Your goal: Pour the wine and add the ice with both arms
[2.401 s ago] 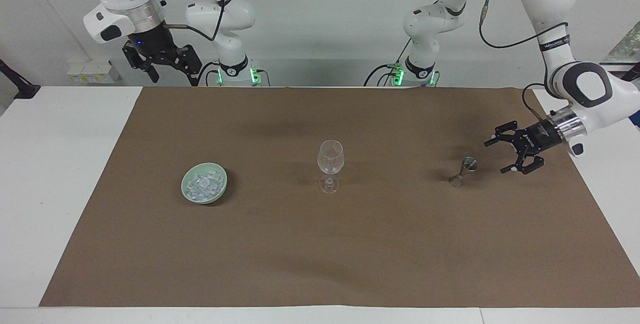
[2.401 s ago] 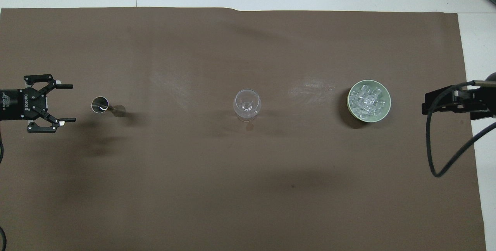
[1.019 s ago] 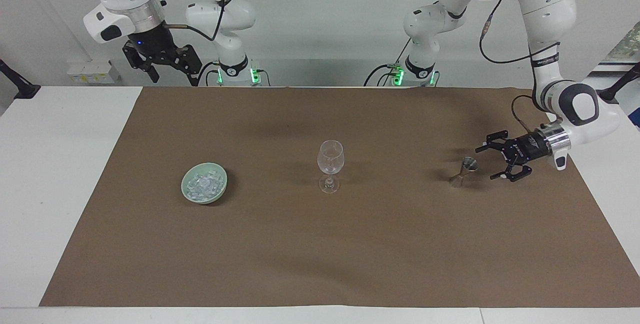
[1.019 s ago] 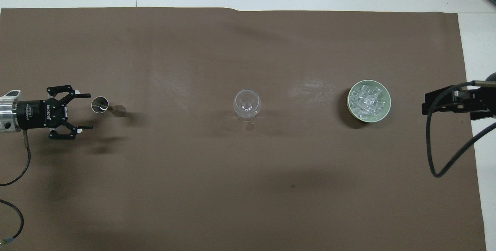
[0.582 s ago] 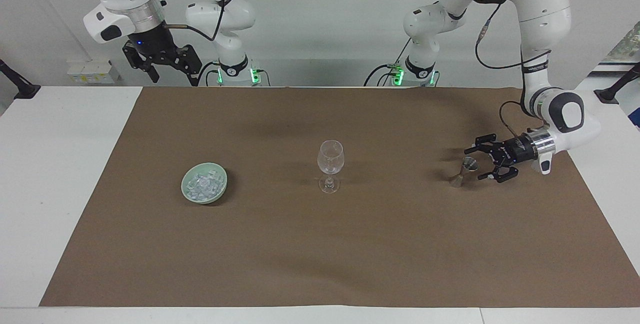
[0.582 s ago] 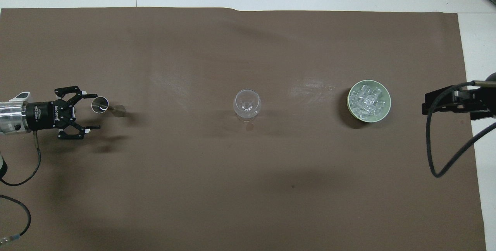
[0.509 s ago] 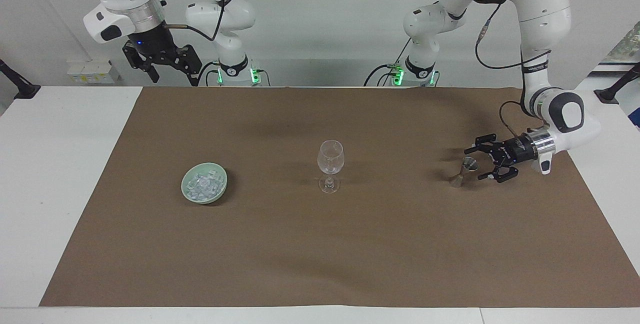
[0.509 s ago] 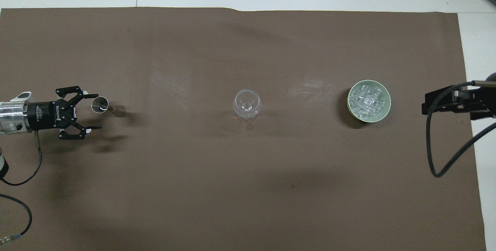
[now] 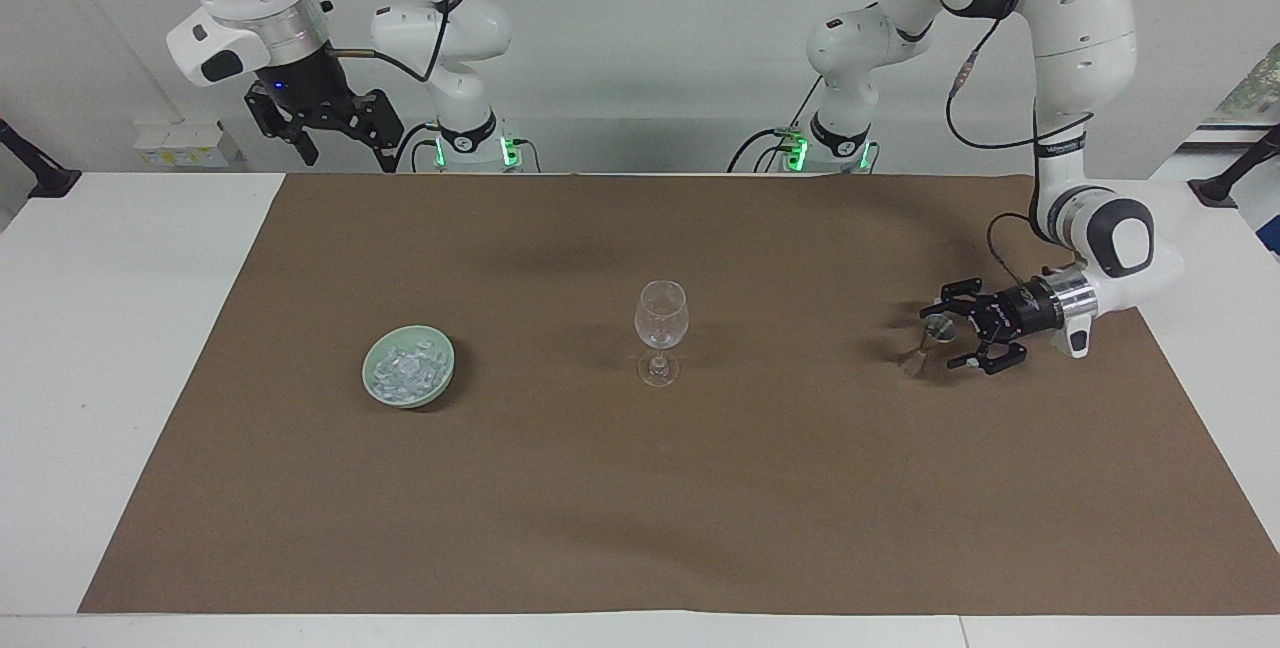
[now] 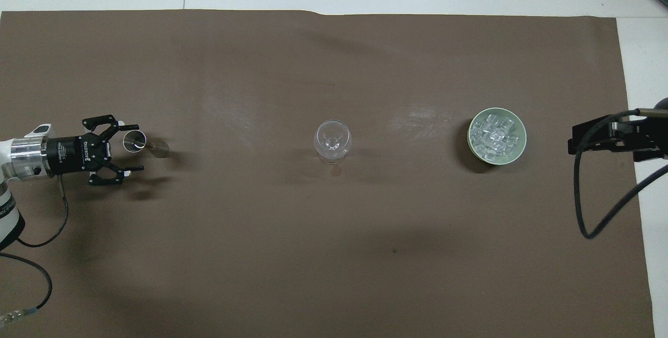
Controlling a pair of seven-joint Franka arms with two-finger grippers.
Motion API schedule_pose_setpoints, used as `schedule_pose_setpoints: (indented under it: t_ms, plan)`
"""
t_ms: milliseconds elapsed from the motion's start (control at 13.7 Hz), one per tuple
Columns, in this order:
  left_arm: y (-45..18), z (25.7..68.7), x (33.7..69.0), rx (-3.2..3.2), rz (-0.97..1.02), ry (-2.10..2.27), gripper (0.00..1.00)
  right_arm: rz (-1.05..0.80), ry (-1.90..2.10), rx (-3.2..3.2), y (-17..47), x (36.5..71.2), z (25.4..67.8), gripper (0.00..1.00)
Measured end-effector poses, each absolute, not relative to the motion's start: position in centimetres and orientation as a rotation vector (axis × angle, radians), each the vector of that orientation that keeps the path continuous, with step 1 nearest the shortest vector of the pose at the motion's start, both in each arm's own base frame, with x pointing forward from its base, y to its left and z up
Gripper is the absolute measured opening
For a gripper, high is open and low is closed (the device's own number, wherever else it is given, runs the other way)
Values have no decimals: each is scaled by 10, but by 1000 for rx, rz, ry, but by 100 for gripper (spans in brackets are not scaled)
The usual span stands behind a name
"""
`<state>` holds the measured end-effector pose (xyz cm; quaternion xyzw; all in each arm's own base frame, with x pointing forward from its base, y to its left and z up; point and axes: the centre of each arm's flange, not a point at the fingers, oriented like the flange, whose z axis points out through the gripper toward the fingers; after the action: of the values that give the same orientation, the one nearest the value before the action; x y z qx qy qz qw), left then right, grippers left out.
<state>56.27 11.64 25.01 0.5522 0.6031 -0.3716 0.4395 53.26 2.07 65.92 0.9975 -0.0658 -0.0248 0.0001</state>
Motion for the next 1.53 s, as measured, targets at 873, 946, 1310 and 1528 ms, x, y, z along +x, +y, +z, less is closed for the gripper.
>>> schedule_pose_setpoints:
  t_ms: [873, 946, 1310, 1528]
  plan:
    - [103, 247, 567, 1400, -909, 1495, 100, -78, -207, 3134, 21, 533, 659, 100]
    - [103, 247, 567, 1400, -909, 1494, 93, -78, -207, 3134, 21, 533, 659, 100]
    - [103, 246, 567, 1400, -910, 1495, 60, -78, -207, 3134, 21, 533, 659, 100]
    - [103, 246, 567, 1400, -910, 1495, 54, -78, -207, 3134, 21, 533, 659, 100]
